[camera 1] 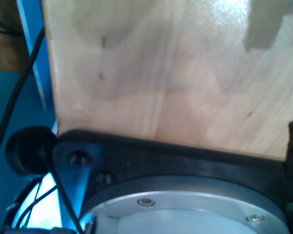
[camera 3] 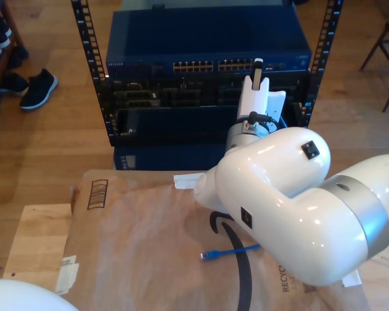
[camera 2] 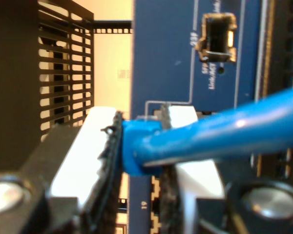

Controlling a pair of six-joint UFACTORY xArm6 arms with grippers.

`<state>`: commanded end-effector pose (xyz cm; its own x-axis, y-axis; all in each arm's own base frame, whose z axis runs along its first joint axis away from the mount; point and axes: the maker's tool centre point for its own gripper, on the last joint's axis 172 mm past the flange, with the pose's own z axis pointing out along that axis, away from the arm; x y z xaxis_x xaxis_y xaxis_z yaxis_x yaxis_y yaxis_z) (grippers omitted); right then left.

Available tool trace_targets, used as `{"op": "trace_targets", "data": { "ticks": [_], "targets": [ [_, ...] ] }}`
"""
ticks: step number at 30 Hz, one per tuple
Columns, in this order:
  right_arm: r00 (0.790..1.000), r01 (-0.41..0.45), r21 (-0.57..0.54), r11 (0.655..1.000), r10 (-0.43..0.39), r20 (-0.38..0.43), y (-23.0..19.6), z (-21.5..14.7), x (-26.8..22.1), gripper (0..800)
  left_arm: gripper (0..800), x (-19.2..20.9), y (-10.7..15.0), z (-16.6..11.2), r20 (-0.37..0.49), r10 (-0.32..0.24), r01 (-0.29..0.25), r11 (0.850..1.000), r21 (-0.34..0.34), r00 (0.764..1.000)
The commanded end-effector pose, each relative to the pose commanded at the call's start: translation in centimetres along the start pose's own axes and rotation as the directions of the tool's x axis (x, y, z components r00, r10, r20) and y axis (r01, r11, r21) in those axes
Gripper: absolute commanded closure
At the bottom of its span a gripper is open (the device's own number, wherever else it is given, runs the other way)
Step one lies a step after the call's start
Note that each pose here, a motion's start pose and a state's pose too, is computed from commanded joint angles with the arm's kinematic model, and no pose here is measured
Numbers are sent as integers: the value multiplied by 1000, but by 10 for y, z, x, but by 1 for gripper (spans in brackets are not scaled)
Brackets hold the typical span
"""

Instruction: Grab the cable and plug it in

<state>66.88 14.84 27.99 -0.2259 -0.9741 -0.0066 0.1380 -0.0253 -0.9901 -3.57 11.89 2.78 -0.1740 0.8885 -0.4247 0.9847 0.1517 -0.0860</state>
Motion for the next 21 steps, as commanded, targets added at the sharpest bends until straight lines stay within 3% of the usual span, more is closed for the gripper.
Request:
{"op": "trace_targets", "data": {
  "ticks": [21],
  "targets": [
    [1000,3,-17,1000,-3,-2,6,3,3,800,0,0,0,0,0,0,0,1000,0,1000]
  ]
}}
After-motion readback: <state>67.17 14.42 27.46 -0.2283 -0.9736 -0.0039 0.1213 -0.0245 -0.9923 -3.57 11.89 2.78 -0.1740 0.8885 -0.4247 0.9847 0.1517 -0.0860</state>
